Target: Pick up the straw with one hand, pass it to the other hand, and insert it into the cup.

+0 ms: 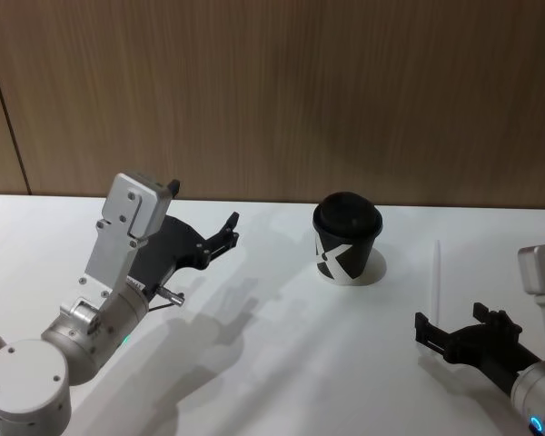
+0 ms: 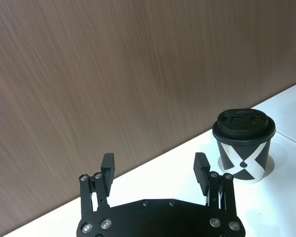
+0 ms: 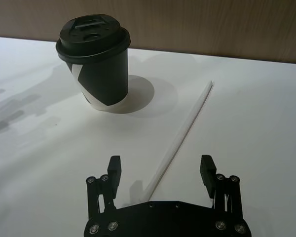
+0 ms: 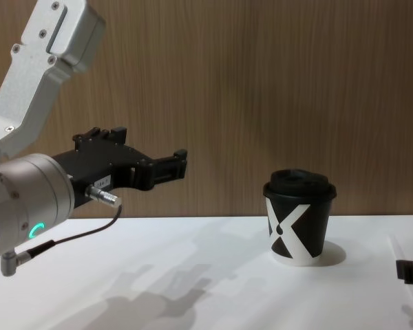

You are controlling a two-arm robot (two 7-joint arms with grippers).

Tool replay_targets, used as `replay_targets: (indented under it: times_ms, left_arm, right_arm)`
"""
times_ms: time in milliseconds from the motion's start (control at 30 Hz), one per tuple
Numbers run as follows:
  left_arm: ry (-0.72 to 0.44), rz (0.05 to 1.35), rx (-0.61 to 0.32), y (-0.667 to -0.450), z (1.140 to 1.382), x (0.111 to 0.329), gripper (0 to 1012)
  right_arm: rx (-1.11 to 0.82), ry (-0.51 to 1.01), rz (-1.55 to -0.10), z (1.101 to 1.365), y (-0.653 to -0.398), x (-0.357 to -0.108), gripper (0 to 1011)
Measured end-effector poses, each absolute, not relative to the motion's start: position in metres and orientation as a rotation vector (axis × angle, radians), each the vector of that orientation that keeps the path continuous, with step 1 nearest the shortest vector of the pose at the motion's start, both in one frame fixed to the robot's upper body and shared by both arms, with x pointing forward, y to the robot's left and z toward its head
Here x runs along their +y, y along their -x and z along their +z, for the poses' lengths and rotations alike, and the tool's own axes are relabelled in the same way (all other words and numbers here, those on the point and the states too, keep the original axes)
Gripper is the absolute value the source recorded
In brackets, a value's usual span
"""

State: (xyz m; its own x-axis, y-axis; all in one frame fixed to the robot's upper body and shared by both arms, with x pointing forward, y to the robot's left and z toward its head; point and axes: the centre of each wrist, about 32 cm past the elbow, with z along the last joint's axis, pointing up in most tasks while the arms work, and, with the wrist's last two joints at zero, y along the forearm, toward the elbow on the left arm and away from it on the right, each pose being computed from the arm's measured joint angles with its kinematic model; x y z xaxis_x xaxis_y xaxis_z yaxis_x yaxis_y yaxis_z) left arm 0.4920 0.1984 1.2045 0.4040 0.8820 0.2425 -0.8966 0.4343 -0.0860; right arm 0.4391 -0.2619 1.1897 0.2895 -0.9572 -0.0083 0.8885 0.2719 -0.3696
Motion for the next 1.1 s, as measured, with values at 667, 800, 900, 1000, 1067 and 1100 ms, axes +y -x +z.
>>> replay_targets:
  times_ms: [667, 800, 900, 1000, 1067, 1100]
  left_arm:
    - [-0.061, 1.124, -0.268, -0.492, 1.204, 0.198, 1003]
    - [-0.061, 1.124, -0.268, -0.492, 1.204, 0.198, 1003]
    - [-0.061, 1.124, -0.268, -0.492, 1.204, 0.198, 1003]
    - [-0.061, 1.124, -0.268, -0.492, 1.204, 0.198, 1003]
    - [-0.061, 1.124, -0.268, -0.492, 1.204, 0.198, 1003]
    - [-0.061, 1.124, -0.268, -0.492, 1.204, 0.198, 1003]
  right_arm:
    - [0.195, 0.366, -1.225, 1.184, -0.448, -0.263, 1001]
    - [0.187, 0.377, -1.218, 1.183, -0.449, -0.263, 1001]
    - [0.181, 0.387, -1.215, 1.181, -0.45, -0.264, 1001]
    - [0.175, 0.395, -1.212, 1.18, -0.451, -0.264, 1001]
    - [0.172, 0.4, -1.21, 1.18, -0.452, -0.265, 1001]
    - [0.171, 0.402, -1.21, 1.179, -0.452, -0.265, 1001]
